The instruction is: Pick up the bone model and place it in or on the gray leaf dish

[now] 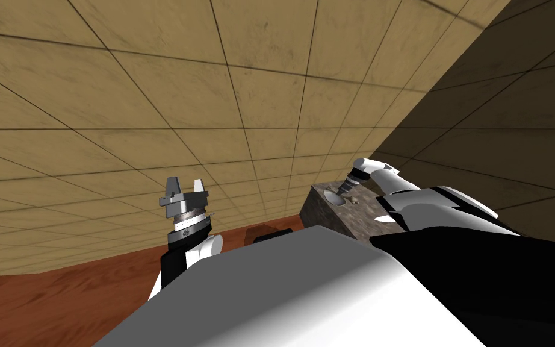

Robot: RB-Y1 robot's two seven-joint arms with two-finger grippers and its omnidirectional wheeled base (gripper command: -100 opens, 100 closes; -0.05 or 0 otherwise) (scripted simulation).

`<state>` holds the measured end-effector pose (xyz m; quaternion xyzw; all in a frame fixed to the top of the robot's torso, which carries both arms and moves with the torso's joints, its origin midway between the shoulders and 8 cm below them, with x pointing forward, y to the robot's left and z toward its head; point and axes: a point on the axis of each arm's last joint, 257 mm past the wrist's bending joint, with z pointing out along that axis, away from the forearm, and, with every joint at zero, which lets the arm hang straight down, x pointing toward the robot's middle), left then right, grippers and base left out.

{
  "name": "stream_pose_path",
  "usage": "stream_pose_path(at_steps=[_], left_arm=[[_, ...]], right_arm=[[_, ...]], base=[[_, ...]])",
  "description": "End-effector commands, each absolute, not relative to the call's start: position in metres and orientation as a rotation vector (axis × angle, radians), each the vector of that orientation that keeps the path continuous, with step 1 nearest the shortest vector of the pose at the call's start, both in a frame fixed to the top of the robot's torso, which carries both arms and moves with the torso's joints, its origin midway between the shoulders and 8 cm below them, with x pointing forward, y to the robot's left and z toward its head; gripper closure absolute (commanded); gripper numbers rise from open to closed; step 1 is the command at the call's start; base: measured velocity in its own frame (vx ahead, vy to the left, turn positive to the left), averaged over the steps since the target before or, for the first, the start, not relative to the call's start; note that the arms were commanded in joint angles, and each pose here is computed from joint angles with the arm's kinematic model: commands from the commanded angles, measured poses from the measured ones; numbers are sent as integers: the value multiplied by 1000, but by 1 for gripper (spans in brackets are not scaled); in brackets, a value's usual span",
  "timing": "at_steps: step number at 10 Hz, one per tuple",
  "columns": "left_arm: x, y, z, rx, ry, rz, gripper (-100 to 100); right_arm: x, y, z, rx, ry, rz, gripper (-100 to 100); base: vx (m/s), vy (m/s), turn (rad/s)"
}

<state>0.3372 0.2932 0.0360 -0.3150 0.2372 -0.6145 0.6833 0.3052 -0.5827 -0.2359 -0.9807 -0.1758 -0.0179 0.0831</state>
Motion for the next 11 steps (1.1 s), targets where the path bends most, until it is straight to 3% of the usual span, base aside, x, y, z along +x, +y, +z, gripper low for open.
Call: stream_pose_path(at_steps=[1, 11], left_arm=[[337, 293, 36, -706, 532, -1378, 0], [337, 293, 36, -706, 532, -1378, 0]], right_arm=[[301, -583, -237, -2906, -487, -60, 100], [284, -587, -237, -2801, -255, -140, 100]], base=[[-5, -19, 38], [-5, -19, 16]])
